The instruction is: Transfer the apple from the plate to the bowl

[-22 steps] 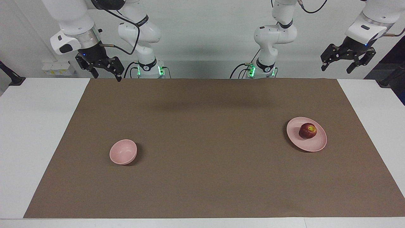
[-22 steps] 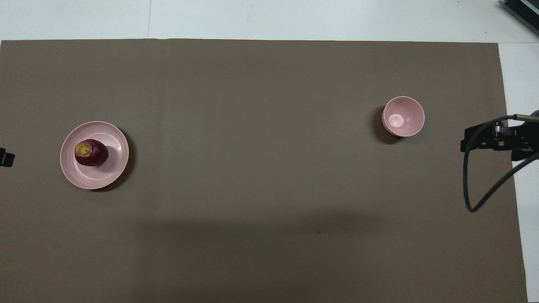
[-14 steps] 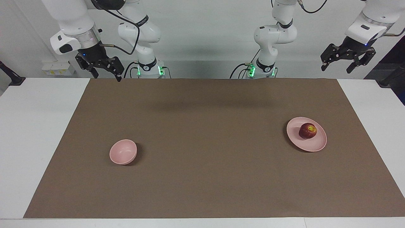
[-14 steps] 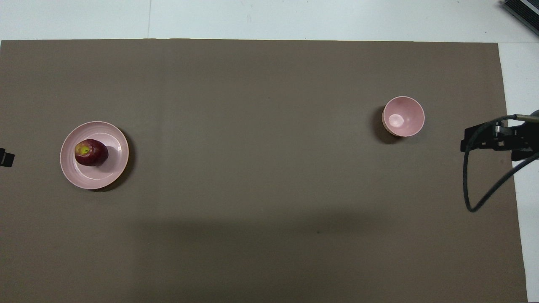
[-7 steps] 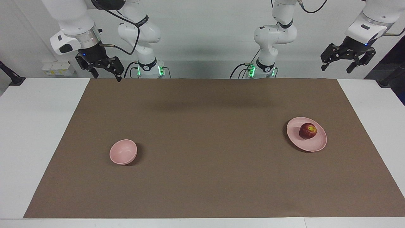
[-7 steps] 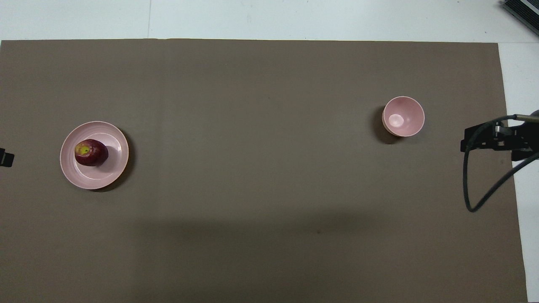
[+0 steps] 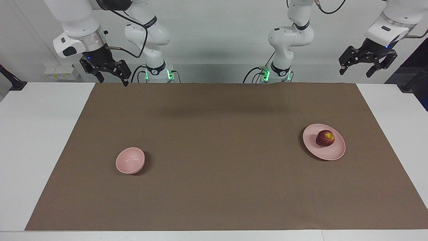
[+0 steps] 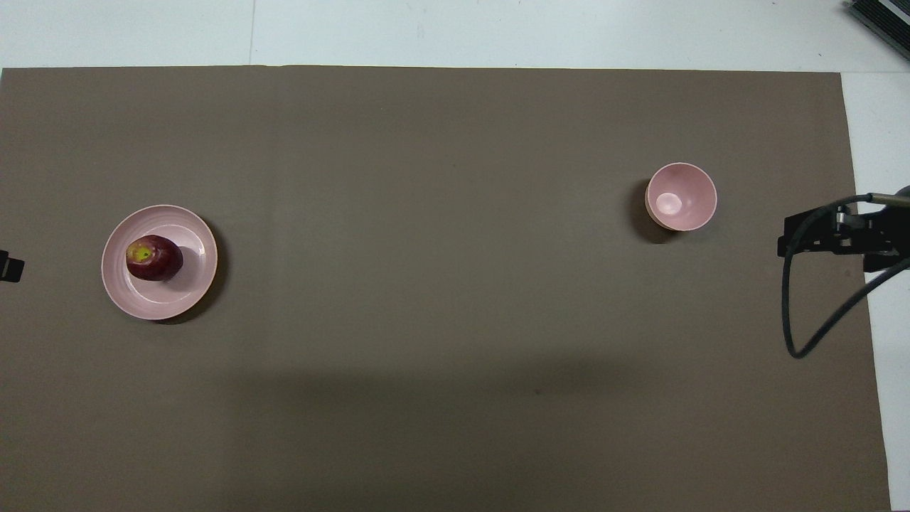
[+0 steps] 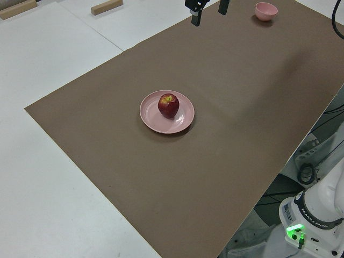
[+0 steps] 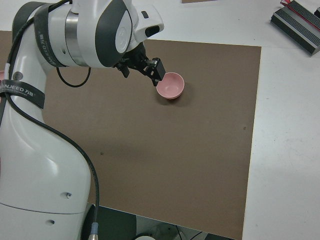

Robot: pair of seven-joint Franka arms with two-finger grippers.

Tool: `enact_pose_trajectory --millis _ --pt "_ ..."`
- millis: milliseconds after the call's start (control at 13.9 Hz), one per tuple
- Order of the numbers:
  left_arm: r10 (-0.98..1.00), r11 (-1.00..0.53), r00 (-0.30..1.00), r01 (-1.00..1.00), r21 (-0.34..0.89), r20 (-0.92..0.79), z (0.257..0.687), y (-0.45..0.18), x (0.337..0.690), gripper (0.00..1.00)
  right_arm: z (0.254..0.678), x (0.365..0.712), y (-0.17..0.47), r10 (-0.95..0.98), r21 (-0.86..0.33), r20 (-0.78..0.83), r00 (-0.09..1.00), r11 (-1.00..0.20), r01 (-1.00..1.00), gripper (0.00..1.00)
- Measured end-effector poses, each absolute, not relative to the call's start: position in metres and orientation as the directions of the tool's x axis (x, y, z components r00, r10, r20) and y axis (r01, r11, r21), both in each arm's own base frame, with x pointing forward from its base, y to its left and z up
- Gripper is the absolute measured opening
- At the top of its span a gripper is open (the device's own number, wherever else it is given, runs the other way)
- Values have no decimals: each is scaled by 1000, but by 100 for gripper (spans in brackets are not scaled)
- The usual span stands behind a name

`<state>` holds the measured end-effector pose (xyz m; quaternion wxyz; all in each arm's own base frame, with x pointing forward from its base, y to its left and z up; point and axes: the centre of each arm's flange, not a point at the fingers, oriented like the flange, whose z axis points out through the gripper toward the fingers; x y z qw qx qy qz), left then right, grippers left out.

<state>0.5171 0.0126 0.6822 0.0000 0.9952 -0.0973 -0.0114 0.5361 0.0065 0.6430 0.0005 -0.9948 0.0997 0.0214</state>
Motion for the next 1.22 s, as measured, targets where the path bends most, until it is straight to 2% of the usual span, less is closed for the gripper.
enact_pose_trajectory --millis 1219 --pt "-223 -975 975 -223 3 -23 682 -4 517 100 643 536 6 -199 3 -43 979 -980 -199 100"
